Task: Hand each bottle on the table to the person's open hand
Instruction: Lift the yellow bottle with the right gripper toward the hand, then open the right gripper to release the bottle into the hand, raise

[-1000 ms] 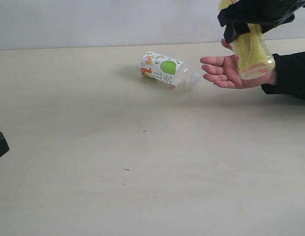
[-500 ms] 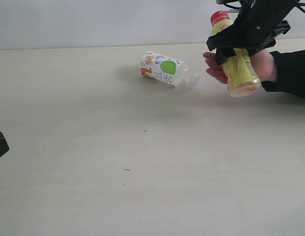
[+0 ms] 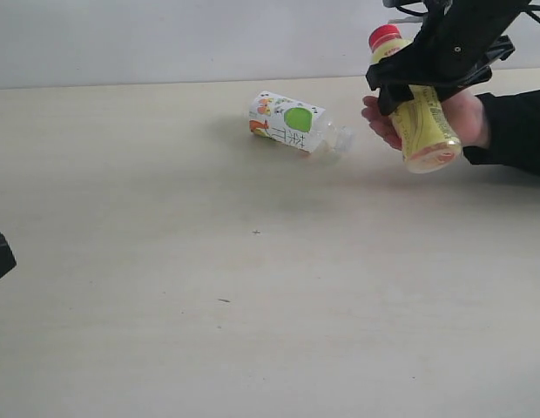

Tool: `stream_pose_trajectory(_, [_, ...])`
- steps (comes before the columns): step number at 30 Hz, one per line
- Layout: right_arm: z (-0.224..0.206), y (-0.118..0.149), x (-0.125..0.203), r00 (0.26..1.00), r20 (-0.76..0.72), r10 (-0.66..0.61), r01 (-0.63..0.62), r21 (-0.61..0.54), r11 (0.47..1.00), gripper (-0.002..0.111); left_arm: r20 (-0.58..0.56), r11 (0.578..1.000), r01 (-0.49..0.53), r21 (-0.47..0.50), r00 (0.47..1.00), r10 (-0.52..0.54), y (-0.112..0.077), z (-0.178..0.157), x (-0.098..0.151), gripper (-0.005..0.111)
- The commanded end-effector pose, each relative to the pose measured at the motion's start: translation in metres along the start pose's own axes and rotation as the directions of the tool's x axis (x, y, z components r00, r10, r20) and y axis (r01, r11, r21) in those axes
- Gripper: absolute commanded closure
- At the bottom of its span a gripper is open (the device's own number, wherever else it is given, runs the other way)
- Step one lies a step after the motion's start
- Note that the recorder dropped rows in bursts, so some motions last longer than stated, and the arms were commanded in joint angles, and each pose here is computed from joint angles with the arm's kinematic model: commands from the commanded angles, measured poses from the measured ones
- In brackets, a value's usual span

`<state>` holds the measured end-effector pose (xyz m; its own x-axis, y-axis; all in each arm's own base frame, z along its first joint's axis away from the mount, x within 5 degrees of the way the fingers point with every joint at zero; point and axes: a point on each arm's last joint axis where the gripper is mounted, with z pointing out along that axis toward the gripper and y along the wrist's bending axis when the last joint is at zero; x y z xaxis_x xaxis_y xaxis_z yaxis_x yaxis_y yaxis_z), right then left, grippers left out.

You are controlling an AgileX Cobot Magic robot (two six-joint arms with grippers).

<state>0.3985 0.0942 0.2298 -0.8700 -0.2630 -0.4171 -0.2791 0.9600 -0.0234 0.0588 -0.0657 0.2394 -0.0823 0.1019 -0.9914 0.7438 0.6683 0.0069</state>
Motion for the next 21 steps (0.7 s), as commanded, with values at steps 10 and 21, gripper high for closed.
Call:
stream_pose_trajectory(10, [-0.048,-0.001,-0.009,0.991,0.131,-0.014,0.012,0.016,1.000,0.033,0.002,1.000,0.006,-0.004,1.000,-0.006,0.000,0.000,0.000,0.107])
stream_pose_trajectory(21, [-0.108,0.010,-0.003,0.971,0.223,-0.090,0.110,-0.076,0.991,0.033,0.002,1.000,0.006,-0.004,1.000,-0.006,0.000,0.000,0.000,0.107])
